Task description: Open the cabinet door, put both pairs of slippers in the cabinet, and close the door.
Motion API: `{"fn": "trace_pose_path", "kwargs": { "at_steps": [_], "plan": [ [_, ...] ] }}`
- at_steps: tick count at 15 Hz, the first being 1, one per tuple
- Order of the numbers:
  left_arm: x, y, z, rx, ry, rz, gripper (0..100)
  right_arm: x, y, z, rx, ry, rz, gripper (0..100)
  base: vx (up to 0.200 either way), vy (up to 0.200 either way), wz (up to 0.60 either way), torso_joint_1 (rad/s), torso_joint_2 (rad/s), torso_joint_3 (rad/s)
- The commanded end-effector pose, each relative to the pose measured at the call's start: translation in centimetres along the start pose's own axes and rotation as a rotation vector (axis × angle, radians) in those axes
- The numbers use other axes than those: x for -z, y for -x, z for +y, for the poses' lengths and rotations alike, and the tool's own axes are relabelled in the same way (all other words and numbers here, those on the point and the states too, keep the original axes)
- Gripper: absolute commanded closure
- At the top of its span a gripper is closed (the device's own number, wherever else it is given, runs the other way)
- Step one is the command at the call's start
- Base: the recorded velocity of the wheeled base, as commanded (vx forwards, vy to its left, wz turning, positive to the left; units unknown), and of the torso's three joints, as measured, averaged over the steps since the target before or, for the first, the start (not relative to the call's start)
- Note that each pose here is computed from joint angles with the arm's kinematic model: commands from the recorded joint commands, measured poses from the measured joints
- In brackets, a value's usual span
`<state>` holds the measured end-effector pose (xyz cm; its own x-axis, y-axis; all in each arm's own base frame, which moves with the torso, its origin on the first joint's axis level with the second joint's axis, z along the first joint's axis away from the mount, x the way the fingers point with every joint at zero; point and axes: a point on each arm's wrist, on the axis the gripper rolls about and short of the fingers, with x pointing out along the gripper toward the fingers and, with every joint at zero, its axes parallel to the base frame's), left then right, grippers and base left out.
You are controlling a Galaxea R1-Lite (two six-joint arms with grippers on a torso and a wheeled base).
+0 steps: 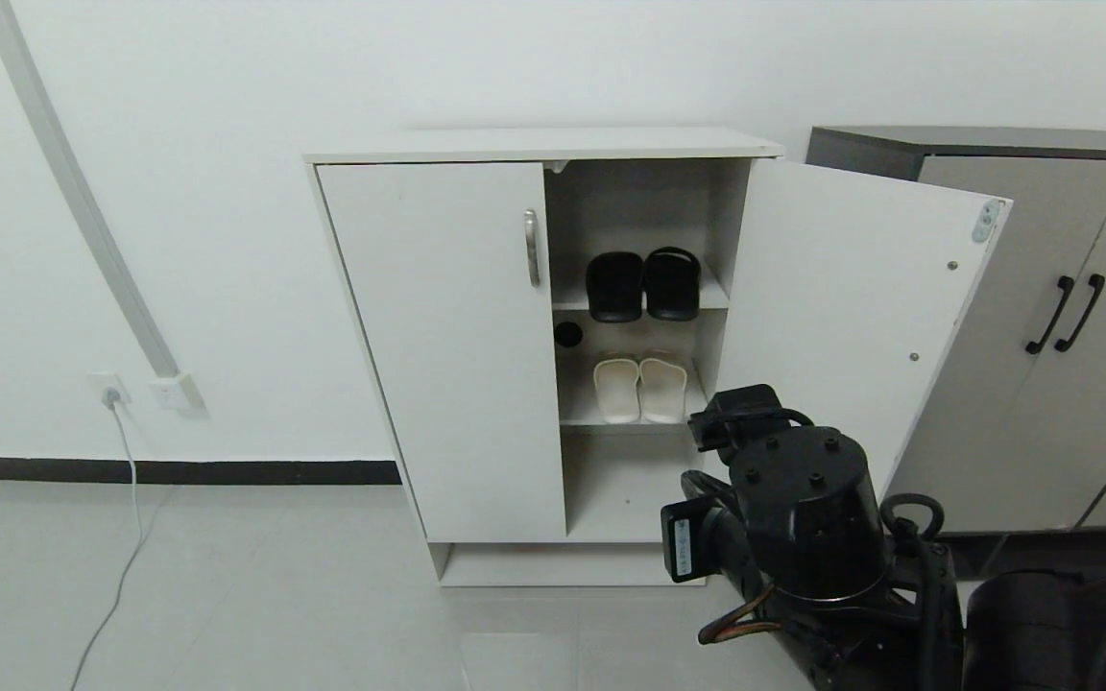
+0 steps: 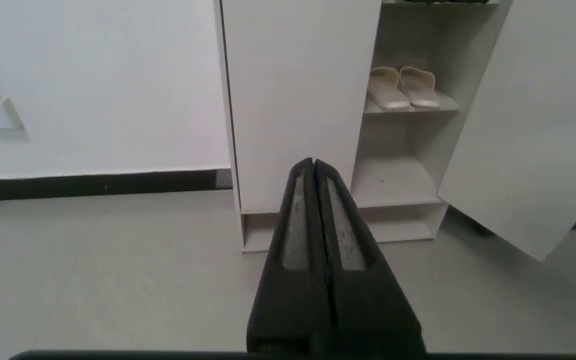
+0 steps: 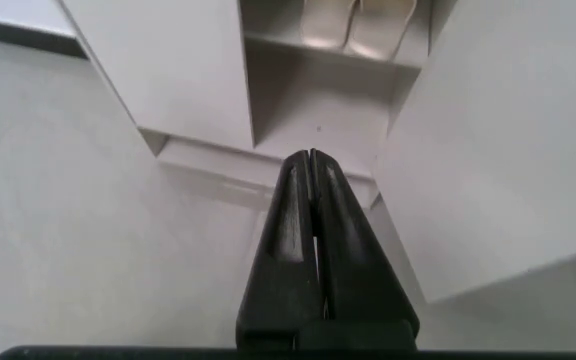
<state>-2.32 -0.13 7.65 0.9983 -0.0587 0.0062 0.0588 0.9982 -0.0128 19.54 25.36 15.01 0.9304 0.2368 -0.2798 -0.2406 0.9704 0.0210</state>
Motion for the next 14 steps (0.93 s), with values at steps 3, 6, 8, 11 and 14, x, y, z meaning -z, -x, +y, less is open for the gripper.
{"fn": "trace_pose_path", "kwargs": {
  "at_steps": [3, 6, 8, 11, 14],
  "plan": [
    [0.00, -0.01, 0.00, 0.000, 0.002, 0.002, 100, 0.69, -0.29, 0.02, 0.003, 0.016, 0.021, 100, 0.000, 0.000, 0.00, 0.000, 0.00, 0.000],
    [0.00, -0.01, 0.01, -0.002, 0.002, 0.002, 100, 0.96, -0.56, 0.04, 0.008, 0.019, 0.028, 100, 0.000, 0.000, 0.00, 0.000, 0.00, 0.000],
    [0.00, -0.01, 0.01, -0.002, 0.002, 0.002, 100, 1.04, -0.58, 0.04, 0.008, 0.021, 0.030, 100, 0.000, 0.000, 0.00, 0.000, 0.00, 0.000],
    [0.00, -0.01, 0.01, -0.002, 0.002, 0.002, 100, 1.07, -0.61, -0.02, 0.010, 0.021, 0.031, 100, 0.000, 0.000, 0.00, 0.000, 0.00, 0.000],
    [0.00, -0.01, 0.01, -0.002, 0.002, 0.002, 100, 1.16, -0.56, -0.01, 0.009, 0.024, 0.033, 100, 0.000, 0.000, 0.00, 0.000, 0.00, 0.000]
  ]
}}
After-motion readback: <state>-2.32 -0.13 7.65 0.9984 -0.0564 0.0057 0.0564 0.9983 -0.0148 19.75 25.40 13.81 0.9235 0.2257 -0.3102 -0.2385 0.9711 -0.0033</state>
